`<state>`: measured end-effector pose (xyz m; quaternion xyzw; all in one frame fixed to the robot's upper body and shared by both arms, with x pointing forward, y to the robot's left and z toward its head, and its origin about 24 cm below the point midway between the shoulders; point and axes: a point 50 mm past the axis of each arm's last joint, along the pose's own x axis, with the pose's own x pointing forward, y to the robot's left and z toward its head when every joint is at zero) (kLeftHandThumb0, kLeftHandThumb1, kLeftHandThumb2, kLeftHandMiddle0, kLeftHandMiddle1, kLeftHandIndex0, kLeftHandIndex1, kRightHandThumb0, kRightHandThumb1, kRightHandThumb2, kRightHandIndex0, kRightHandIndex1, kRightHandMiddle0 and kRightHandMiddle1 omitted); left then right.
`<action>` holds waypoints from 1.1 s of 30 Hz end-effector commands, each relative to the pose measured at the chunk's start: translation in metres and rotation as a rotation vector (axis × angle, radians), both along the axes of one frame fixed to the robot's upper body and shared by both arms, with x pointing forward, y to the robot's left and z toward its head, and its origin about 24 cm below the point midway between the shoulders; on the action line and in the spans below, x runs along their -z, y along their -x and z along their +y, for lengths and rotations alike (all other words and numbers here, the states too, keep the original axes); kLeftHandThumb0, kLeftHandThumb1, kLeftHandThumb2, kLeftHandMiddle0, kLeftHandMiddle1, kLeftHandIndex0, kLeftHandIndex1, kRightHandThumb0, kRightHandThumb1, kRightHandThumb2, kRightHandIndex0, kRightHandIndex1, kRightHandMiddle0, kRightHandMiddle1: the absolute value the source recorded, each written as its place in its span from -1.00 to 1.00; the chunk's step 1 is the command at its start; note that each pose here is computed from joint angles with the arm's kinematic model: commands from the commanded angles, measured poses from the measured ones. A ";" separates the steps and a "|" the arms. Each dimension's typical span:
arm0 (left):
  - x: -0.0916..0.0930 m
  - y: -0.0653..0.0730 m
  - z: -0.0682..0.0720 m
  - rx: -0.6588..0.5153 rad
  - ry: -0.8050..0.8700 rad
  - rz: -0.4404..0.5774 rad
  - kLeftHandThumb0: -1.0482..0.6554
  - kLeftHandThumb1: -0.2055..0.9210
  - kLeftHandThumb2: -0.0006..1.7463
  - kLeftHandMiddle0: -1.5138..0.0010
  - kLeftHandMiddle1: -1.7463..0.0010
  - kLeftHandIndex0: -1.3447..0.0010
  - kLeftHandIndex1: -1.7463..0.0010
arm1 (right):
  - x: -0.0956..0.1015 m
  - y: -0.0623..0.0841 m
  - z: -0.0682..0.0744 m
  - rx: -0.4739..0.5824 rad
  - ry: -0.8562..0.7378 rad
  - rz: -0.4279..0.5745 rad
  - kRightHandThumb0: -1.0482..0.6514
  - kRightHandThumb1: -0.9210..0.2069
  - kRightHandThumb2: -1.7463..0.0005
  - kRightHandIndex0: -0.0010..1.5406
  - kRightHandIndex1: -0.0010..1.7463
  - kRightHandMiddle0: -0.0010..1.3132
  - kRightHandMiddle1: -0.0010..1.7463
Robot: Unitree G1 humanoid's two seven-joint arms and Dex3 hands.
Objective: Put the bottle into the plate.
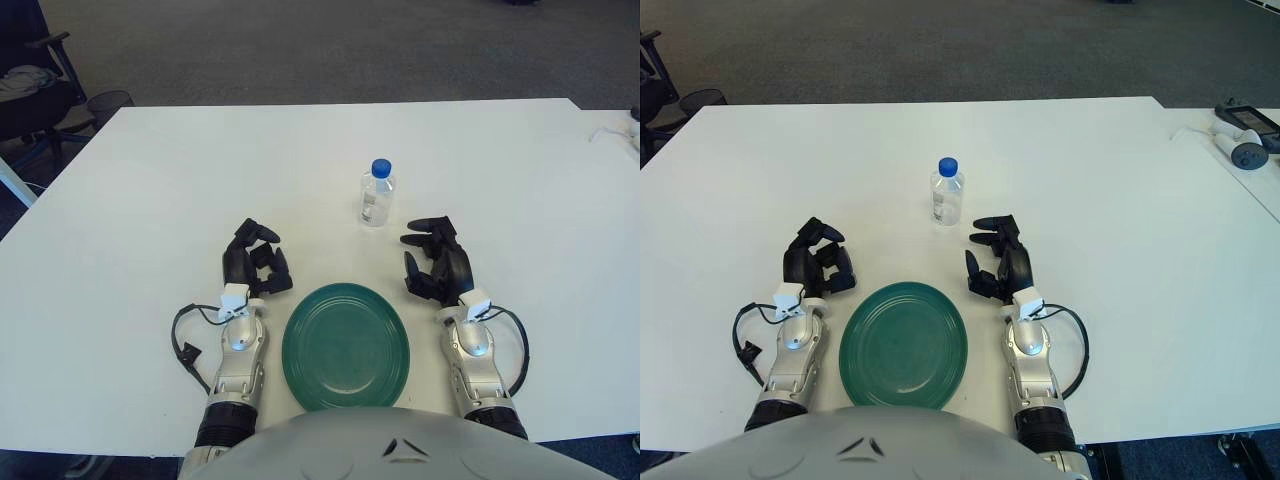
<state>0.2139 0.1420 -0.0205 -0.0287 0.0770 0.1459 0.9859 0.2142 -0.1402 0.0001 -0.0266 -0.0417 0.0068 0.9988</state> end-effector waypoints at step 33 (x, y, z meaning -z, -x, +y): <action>0.013 0.007 -0.007 -0.023 0.016 0.097 -0.45 -0.51 0.86 -0.75 -1.00 -0.22 -1.00 | 0.010 -0.012 -0.009 0.072 0.002 0.030 -0.78 -0.54 0.68 -1.00 -1.00 -1.00 -1.00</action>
